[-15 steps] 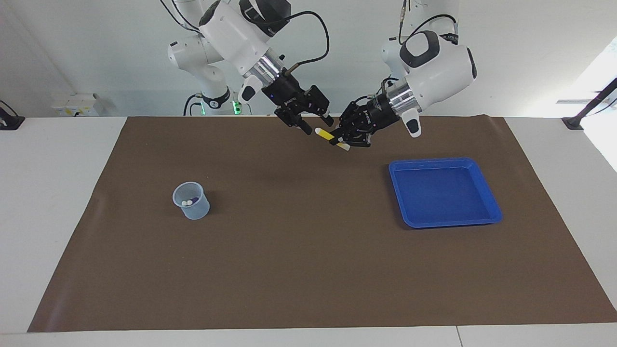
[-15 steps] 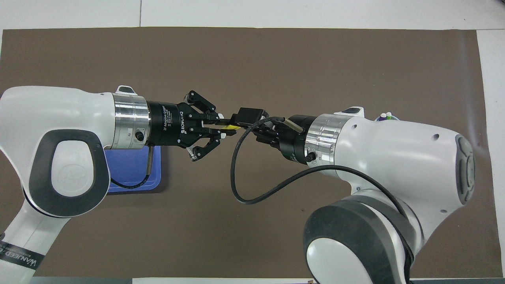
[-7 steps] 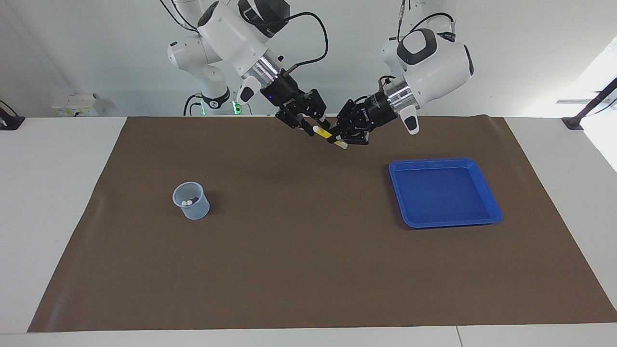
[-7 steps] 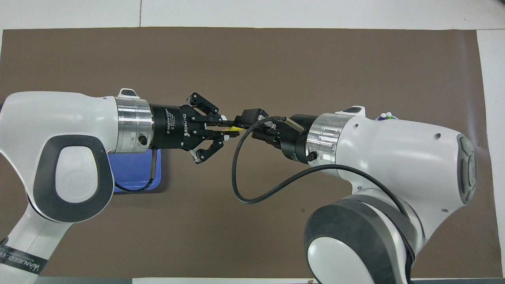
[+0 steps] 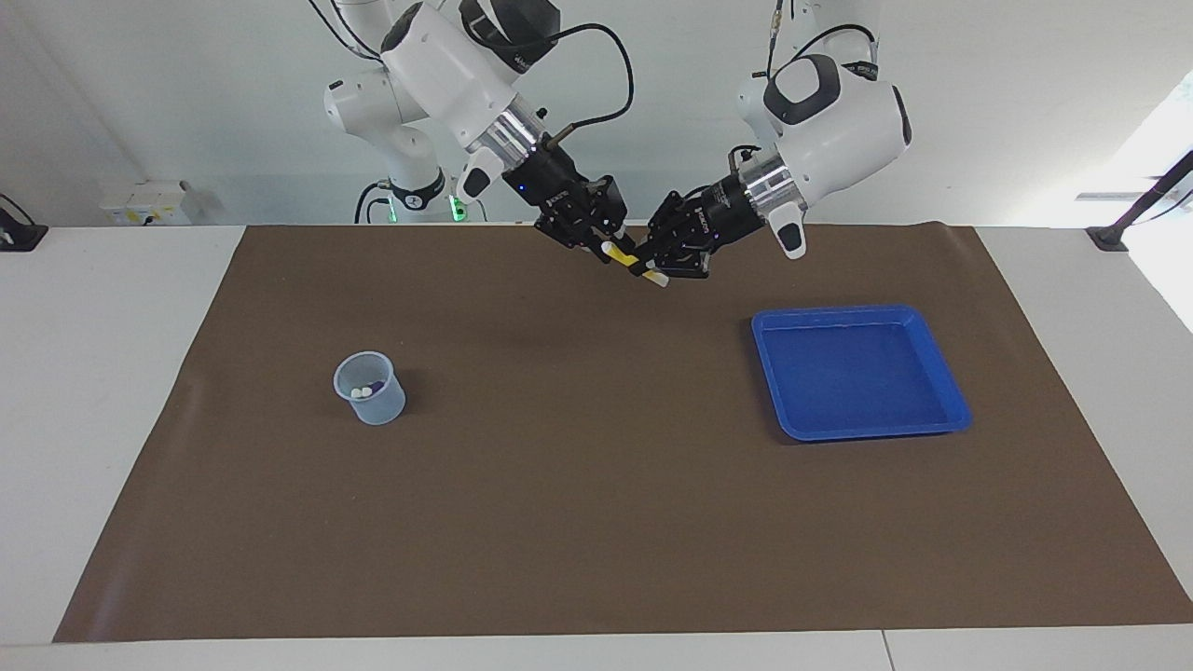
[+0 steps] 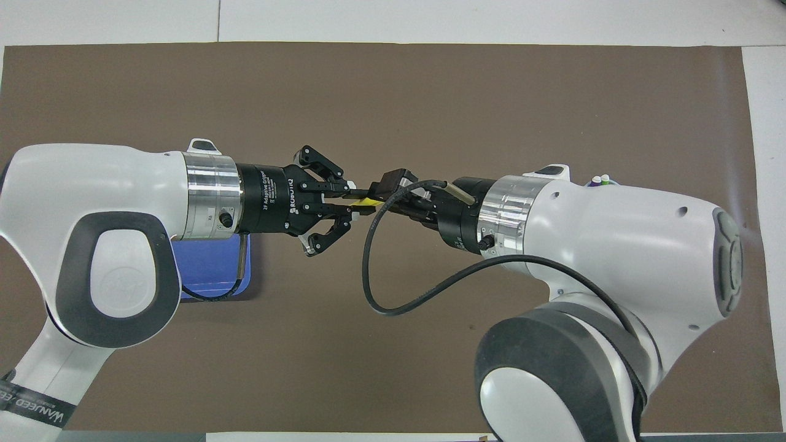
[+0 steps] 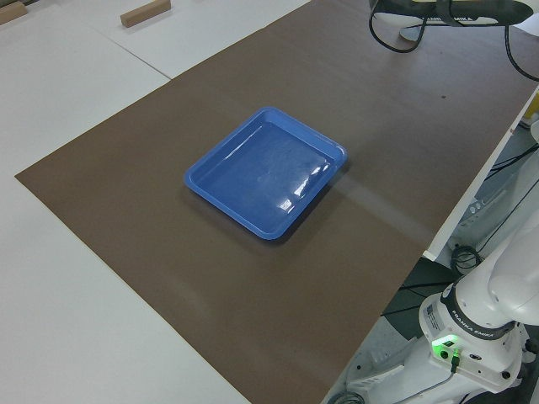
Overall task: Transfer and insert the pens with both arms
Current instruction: 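Open the left gripper while the right gripper pulls the yellow pen away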
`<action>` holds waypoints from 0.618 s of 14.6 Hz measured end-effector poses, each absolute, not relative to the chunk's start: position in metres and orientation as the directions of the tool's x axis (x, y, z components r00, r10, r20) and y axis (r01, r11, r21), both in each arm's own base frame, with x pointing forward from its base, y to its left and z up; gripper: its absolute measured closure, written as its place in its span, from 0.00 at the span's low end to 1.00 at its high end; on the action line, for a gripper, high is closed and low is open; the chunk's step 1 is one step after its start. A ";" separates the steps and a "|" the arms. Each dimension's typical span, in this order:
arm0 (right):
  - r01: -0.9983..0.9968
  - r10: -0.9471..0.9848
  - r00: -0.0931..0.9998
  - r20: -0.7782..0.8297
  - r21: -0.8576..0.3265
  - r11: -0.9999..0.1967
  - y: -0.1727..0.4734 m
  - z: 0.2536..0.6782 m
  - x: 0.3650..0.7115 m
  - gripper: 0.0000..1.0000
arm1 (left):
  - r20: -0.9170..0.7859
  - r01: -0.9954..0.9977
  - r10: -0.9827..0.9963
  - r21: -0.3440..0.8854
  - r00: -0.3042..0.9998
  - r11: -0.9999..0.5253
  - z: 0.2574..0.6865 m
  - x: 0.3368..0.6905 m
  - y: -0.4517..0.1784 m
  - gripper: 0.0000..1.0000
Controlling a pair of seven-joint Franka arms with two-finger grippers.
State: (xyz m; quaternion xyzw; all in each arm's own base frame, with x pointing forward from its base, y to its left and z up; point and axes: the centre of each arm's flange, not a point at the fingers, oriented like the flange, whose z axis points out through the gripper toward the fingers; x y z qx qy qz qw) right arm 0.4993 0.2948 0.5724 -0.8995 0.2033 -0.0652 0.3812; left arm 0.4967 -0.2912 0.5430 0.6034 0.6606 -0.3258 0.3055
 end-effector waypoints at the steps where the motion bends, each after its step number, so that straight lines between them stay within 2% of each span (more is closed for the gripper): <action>1: -0.317 -0.416 0.908 -0.038 -0.712 -0.626 0.294 0.572 0.500 0.62 | -0.797 0.996 0.598 -0.061 -0.085 0.060 0.543 0.497 -0.291 0.83; 4: -0.317 -0.417 0.908 -0.038 -0.712 -0.626 0.294 0.572 0.500 0.64 | -0.797 0.996 0.598 -0.061 -0.085 0.060 0.543 0.497 -0.291 0.83; 6: -0.318 -0.418 0.908 -0.036 -0.709 -0.630 0.292 0.571 0.501 0.81 | -0.797 0.996 0.598 -0.059 -0.084 0.062 0.543 0.496 -0.291 0.83; 9: -0.320 -0.419 0.907 -0.038 -0.709 -0.628 0.292 0.571 0.501 0.81 | -0.797 0.996 0.599 -0.057 -0.084 0.064 0.543 0.496 -0.291 0.83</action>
